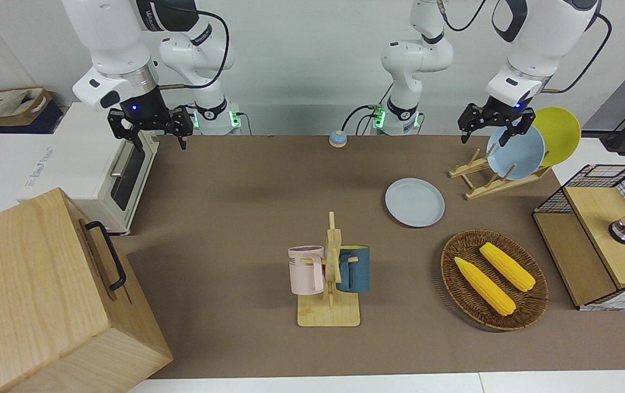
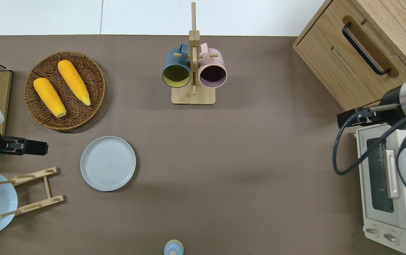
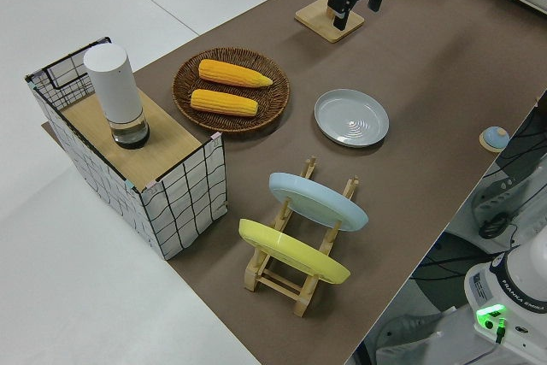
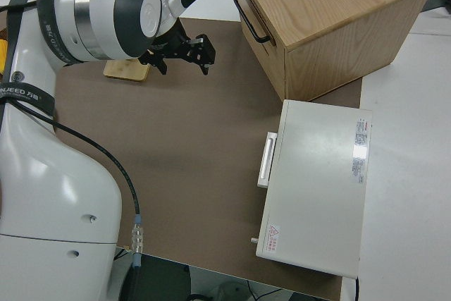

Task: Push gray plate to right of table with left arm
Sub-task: 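Move the left gripper toward the gray plate's edge nearest the robot, then lower the left gripper onto the gray plate's near rim, then push the gray plate with the left gripper across the table toward the toaster oven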

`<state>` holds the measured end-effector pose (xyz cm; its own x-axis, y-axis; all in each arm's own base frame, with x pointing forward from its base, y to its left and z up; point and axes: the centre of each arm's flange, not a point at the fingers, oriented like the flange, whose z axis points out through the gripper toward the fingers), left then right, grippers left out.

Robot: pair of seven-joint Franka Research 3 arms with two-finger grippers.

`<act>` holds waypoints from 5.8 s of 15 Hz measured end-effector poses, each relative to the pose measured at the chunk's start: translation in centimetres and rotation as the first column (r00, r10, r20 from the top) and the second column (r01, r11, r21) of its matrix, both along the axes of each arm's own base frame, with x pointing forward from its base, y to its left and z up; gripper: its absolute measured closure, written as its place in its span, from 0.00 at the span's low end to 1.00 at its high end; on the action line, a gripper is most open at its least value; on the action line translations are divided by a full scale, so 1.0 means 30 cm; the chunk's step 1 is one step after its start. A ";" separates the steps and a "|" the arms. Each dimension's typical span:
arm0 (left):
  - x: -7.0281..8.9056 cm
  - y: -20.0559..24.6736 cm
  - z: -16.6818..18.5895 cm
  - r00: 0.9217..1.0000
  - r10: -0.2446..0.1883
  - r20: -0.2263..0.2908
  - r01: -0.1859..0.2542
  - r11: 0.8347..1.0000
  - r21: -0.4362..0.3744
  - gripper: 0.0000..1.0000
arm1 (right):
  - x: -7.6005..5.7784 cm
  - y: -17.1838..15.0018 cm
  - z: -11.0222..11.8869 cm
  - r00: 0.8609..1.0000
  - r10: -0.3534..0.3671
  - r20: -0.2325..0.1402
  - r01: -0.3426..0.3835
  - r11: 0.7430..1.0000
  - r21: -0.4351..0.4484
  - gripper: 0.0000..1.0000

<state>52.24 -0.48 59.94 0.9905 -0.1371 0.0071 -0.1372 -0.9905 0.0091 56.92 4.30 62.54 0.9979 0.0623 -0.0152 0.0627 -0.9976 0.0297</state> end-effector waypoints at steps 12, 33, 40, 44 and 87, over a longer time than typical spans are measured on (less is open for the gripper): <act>-0.006 0.003 -0.156 0.998 0.024 -0.055 -0.024 1.000 0.001 0.00 | 0.000 0.000 0.000 1.000 0.000 0.000 0.000 1.000 0.000 0.01; -0.054 0.001 -0.660 0.999 0.050 0.013 -0.050 0.999 0.001 0.00 | 0.000 0.000 0.000 1.000 0.000 0.000 0.000 1.000 0.000 0.01; -0.094 0.004 -0.901 0.998 0.052 0.038 -0.052 0.999 0.000 0.00 | 0.000 0.000 0.000 1.000 0.000 0.000 0.000 1.000 0.000 0.01; -0.104 0.006 -0.942 0.998 0.054 0.029 -0.054 0.999 0.001 0.00 | 0.000 0.000 0.000 1.000 0.000 0.000 0.000 1.000 0.000 0.01; -0.215 -0.697 -0.991 0.975 0.213 0.061 -0.210 0.976 -0.053 0.99 | 0.000 0.000 0.000 1.000 0.000 0.000 0.000 1.000 0.000 0.01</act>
<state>45.80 -21.38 30.21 0.9941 0.0776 0.0752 0.0737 -0.9959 0.0533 56.92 4.30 62.54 0.9979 0.0623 -0.0152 0.0627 -0.9976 0.0297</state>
